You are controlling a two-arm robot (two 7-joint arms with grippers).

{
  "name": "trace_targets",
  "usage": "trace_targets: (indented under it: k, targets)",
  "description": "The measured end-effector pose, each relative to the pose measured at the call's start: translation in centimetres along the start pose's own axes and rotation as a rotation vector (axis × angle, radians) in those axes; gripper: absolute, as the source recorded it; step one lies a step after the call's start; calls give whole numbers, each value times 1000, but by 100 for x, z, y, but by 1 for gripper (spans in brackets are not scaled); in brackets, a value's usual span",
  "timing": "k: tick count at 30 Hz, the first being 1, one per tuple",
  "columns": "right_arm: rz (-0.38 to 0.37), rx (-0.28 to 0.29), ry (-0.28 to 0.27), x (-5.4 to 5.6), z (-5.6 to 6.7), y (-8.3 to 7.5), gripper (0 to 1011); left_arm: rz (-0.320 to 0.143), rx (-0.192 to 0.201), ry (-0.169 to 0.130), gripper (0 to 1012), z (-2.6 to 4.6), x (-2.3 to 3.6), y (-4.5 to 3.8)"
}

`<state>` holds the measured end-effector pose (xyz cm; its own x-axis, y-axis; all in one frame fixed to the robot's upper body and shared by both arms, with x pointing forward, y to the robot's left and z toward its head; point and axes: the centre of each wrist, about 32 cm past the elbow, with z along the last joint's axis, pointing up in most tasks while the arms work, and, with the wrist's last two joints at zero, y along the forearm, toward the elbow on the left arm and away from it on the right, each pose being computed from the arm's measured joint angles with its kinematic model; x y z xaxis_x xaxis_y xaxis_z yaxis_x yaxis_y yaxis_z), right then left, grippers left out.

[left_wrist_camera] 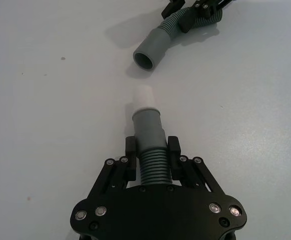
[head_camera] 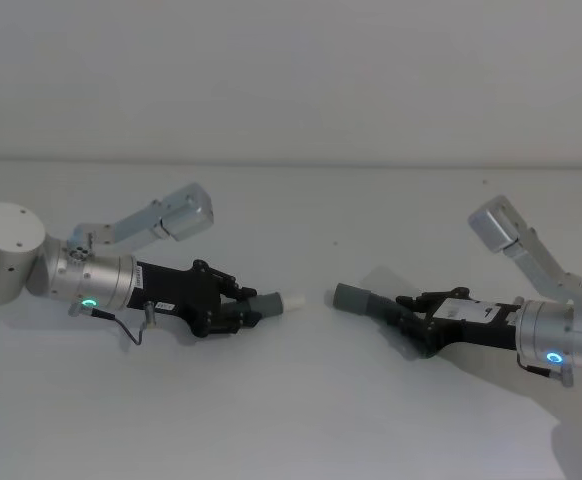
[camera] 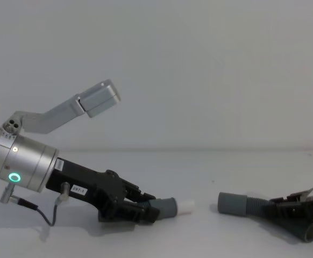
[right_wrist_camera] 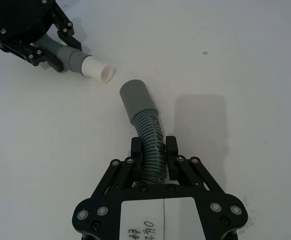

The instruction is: Use both hands to pick up one end of the pipe from the table, align the ends, and insert them.

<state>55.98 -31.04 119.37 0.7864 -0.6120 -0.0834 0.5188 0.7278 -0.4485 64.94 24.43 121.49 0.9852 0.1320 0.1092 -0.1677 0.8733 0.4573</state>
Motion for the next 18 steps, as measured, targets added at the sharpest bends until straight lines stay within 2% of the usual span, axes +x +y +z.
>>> trace_targets:
  k: [18]
  targets:
    - [0,0,0,-1,-1,1,274,0,0,0,358,0,0,0]
